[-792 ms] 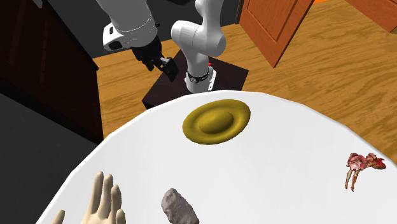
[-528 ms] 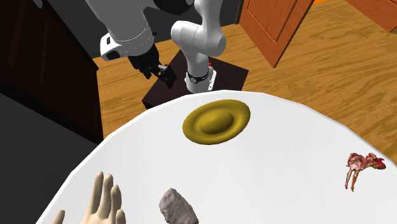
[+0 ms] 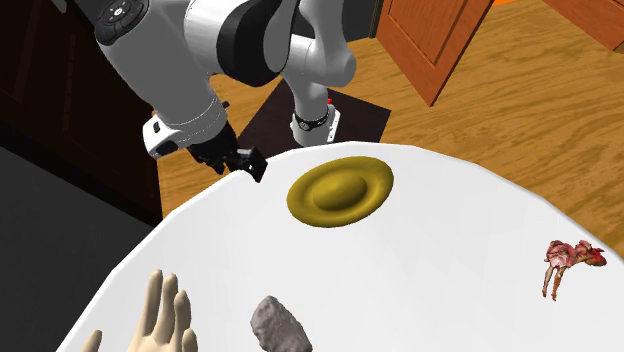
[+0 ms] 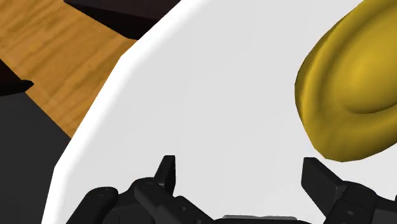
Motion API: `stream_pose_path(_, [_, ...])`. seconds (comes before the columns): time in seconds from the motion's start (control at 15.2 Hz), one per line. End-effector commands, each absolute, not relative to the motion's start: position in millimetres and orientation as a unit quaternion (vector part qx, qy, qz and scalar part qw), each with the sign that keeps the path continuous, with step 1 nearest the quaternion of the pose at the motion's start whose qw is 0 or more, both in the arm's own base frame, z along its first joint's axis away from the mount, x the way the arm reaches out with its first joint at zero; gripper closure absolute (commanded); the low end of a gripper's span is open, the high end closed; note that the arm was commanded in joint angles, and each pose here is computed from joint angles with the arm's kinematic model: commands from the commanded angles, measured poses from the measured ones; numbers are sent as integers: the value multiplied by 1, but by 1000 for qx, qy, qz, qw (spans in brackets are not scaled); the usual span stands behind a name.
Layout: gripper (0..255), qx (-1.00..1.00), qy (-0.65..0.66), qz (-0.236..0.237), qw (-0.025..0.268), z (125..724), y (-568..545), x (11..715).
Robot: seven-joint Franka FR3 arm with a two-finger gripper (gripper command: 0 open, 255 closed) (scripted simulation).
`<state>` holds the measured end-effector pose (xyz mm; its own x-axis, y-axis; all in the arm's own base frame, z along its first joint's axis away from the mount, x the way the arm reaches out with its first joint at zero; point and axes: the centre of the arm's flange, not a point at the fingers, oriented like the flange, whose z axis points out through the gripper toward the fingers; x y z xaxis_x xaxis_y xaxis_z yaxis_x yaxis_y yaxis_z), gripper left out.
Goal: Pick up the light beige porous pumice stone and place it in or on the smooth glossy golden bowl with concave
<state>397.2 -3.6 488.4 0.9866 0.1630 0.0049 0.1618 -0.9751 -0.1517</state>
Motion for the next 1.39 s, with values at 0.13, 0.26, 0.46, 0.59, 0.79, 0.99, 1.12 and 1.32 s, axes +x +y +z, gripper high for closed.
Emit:
stream_pose_path(0.13, [0, -986, -140, -22, 92, 467, 11, 438])
stream_pose_path(0.26, [0, -980, -168, -34, 100, 457, 19, 457])
stream_pose_path(0.46, [0, -970, -210, -53, 112, 445, 34, 486])
stream_pose_path(0.59, [0, -962, -238, -65, 120, 437, 45, 505])
stream_pose_path(0.79, [0, -948, -279, -83, 131, 427, 64, 533])
stream_pose_path(0.99, [0, -932, -319, -101, 142, 419, 86, 559])
stream_pose_path(1.12, [0, -919, -346, -113, 149, 414, 102, 576])
stream_pose_path(1.32, [0, -900, -385, -130, 160, 409, 127, 599])
